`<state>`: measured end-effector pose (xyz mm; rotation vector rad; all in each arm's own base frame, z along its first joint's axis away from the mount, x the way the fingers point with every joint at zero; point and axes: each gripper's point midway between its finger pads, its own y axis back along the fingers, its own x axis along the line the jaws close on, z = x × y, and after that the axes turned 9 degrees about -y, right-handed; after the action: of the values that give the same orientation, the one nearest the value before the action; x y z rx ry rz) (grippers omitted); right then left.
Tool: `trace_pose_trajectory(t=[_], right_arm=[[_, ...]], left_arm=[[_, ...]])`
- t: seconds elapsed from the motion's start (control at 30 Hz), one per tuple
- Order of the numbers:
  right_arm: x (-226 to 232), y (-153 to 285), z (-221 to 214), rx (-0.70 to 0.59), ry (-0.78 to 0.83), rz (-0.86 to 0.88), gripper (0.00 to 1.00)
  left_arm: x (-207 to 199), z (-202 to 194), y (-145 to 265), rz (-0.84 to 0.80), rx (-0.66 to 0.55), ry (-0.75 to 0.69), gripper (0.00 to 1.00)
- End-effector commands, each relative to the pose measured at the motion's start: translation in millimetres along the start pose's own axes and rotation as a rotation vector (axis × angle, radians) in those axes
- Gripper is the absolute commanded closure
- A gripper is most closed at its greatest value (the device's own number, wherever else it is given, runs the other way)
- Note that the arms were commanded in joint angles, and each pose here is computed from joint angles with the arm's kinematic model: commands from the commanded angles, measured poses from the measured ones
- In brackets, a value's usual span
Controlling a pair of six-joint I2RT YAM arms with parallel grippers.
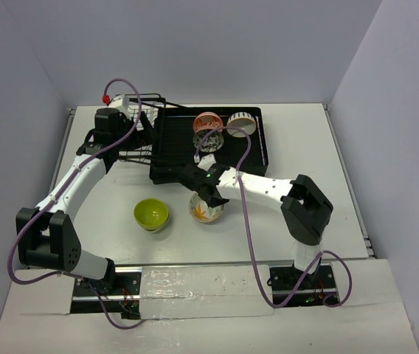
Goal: Load the bowls into the dish rack
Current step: Pick up the bowl from the bowl.
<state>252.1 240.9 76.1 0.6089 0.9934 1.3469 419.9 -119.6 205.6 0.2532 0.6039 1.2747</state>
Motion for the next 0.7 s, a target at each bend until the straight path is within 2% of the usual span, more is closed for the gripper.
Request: trace_pose_trajectory(t=[0.0, 0.17, 0.43, 0.67], right_arm=[[-16.0, 5.4, 4.9, -0.024, 0.017, -0.082, 0.79], [-17.5, 6.6, 7.3, -0.033, 0.015, -0.095, 0.79], [-15.5, 12.6, 14.1, -0.056, 0.008, -0.087, 0.96], [-11.6, 17.5, 18.8, -0.059, 0.010, -0.063, 1.00]], left_arm=[[-8.0, -14.5, -2.1, -0.029, 0.067, 0.020, 0.01], [-9.3, -15.5, -3.0, -0.033, 0.070, 0.020, 0.01], [-10.9, -14.1, -3.6, -0.035, 0.073, 0.018, 0.01], [-13.1, -14.4, -5.4, -0.035, 0.081, 0.011, 0.01]])
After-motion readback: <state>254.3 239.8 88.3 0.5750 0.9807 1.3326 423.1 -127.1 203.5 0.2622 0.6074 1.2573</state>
